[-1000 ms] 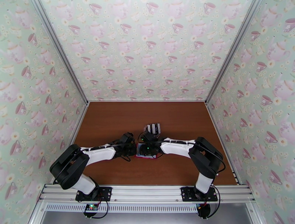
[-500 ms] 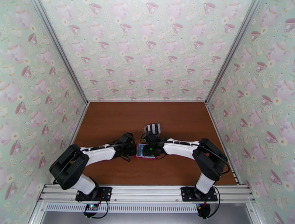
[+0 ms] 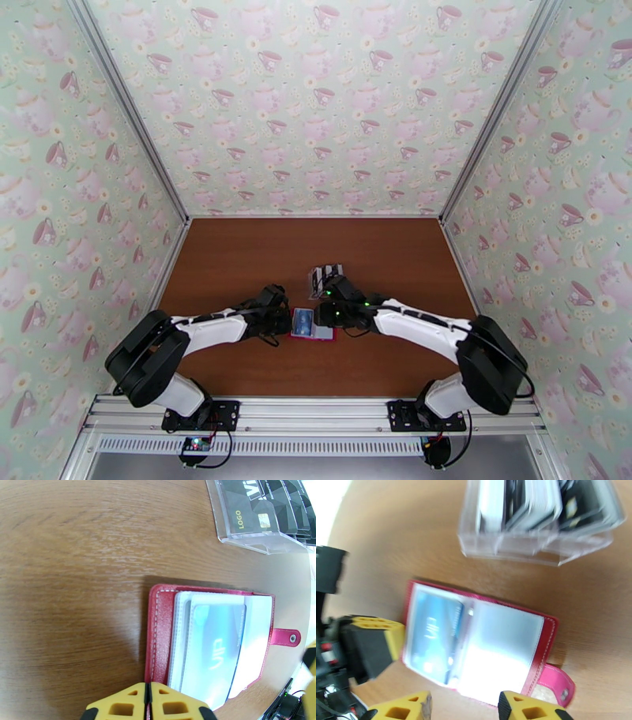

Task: Put the credit cards into the card holder

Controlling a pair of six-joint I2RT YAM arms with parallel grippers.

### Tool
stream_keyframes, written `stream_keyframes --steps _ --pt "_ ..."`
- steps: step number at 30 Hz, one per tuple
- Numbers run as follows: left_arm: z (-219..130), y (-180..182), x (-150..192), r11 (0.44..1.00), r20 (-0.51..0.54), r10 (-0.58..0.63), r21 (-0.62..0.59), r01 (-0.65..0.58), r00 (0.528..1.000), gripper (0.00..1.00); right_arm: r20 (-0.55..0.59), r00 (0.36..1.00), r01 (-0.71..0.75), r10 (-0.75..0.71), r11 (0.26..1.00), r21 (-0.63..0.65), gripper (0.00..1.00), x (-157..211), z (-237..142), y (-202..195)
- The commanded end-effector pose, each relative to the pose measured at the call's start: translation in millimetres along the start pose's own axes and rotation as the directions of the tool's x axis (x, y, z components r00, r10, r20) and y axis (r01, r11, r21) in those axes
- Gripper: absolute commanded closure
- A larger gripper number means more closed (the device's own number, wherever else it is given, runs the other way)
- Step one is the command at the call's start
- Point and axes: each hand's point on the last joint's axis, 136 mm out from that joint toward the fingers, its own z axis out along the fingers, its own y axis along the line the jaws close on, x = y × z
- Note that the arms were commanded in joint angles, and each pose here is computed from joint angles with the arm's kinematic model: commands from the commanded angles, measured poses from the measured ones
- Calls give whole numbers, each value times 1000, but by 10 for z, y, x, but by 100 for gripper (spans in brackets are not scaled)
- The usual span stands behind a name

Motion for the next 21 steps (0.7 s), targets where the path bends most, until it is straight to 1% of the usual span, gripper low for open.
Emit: stream_keyframes --steps 1,5,10,17,21 --pt "12 208 225 998 -85 -3 -67 -3 996 89 -18 1000 -8 9 998 63 48 73 -77 -288" --pt "21 210 226 998 -88 -3 -69 -3 996 89 -25 999 -26 28 996 87 45 131 -91 -489" --pt "36 213 230 997 -92 -4 -71 -2 996 89 -56 997 -45 51 995 94 45 276 20 -630" --pt "51 222 246 997 -101 -5 -73 -3 995 89 -71 995 -68 74 995 79 46 339 181 -656" --pt "50 234 251 997 -104 -5 -78 -3 995 89 -80 994 -71 77 995 73 49 326 266 -649"
